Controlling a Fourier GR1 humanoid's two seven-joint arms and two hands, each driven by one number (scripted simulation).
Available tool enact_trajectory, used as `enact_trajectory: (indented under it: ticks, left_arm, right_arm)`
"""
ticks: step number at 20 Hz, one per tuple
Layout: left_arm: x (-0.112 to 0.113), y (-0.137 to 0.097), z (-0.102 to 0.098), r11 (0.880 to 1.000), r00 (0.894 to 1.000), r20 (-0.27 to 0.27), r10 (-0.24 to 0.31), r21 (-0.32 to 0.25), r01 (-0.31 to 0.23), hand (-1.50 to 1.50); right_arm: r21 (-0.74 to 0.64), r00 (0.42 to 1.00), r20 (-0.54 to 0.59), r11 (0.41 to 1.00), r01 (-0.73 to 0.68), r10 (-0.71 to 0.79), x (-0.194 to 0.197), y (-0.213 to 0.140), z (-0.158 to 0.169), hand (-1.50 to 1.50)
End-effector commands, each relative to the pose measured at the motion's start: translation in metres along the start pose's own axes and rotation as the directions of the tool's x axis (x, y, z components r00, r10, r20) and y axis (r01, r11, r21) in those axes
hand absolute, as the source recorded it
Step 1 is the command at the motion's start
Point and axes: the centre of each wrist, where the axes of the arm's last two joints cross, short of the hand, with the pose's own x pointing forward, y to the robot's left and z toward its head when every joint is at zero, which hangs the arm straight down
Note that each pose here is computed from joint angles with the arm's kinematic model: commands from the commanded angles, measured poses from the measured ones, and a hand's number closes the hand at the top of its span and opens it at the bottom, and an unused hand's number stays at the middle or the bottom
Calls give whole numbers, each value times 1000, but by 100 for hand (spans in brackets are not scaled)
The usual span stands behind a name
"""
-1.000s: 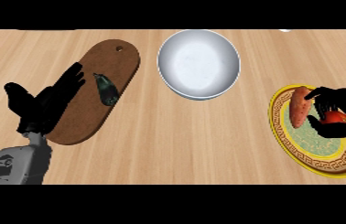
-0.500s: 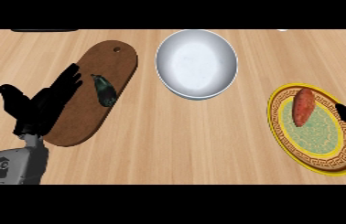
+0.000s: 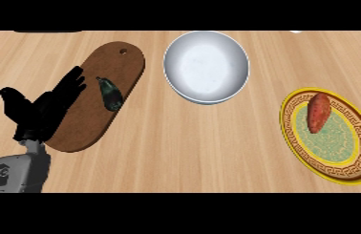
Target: Pick the tomato from the plate and place it in the bowl
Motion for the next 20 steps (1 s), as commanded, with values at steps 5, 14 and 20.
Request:
enact_trajectory:
  ticks: [5,14,20]
  left_arm:
    - [17,-4,4,1000,1000,7,2,-29,-2,0]
    - [7,-9,-4,1000,1000,23,-11,-18,11,0]
    - [14,4,-4,1000,1000,23,-8,-9,8,0]
  right_arm:
    - [-8,984,95,989,150,-148,59,-25,-28,150]
    - [-84,971,86,969,230,-223,132,-39,-88,150]
    - [-117,964,102,959,258,-247,155,-37,-117,150]
